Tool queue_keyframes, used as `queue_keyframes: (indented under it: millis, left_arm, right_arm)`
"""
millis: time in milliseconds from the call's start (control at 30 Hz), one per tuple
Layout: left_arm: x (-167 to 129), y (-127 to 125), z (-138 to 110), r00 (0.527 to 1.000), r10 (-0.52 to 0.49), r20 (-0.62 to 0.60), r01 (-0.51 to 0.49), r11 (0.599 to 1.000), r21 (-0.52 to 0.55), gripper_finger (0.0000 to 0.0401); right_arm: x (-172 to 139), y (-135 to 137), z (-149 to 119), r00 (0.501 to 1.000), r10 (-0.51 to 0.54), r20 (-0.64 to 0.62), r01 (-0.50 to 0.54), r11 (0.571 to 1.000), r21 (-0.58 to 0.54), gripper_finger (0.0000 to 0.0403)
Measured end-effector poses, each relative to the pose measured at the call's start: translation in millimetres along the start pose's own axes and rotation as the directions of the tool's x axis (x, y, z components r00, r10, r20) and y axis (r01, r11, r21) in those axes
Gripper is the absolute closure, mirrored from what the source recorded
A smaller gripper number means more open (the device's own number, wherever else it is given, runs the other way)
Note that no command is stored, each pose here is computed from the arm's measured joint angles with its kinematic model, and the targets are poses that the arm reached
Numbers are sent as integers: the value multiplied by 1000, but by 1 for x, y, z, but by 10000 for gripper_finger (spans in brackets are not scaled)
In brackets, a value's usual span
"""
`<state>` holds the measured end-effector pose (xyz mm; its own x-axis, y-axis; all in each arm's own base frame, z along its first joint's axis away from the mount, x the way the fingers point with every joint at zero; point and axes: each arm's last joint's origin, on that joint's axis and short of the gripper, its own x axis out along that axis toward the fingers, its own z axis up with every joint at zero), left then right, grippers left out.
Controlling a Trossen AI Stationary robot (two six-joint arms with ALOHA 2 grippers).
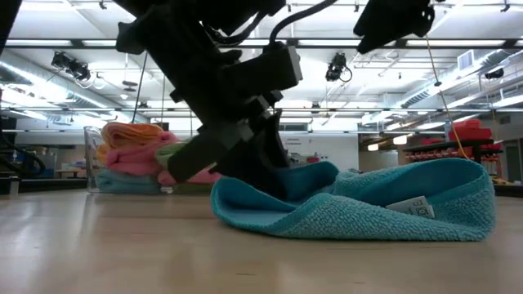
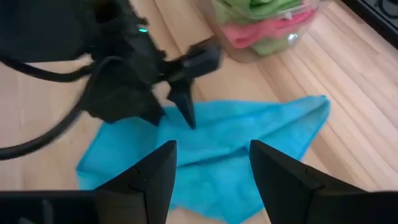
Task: Fold microfiber towels
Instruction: Fold the blue microfiber towel
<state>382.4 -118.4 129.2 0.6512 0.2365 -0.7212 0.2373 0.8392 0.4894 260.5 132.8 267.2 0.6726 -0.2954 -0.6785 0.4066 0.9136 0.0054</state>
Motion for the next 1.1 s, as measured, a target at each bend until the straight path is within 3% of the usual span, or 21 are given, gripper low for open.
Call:
queue_keyframes:
  millis: [67,167,233,433,600,833,933,1100]
  left_arm:
    - [0,0,1,1000,4,5,-4,1000,-2,269]
    - [-2,-2,1,1000,-1,4,1,999,42,361]
    - [-5,-5,1,1000,-11,-7,12,997,78,386]
    - [-41,-7,-5,990,-57,-132,80,981,177,392]
    - [-75,1,-18,956,-77,-282,129,977,171,384]
    - [-87,9,-39,877,-76,-474,145,983,111,366]
    - [-90,9,-47,828,-104,-552,188,977,98,373]
    - [-94,7,-54,771,-183,-610,271,961,55,389]
  right_arm:
    - [-3,4,-2,1000,11,8,-11,1000,-2,192]
    - [-5,7,-5,1000,25,13,-25,1000,10,192]
    - [-3,9,-10,999,46,24,-47,999,16,192]
    - [18,14,-36,980,193,53,-195,979,53,192]
    - [29,13,-54,961,257,99,-264,962,69,192]
    - [55,15,-69,977,209,47,-210,978,16,192]
    - [71,20,-71,982,187,9,-187,982,-35,192]
    - [93,14,-65,992,123,-9,-123,992,-28,192]
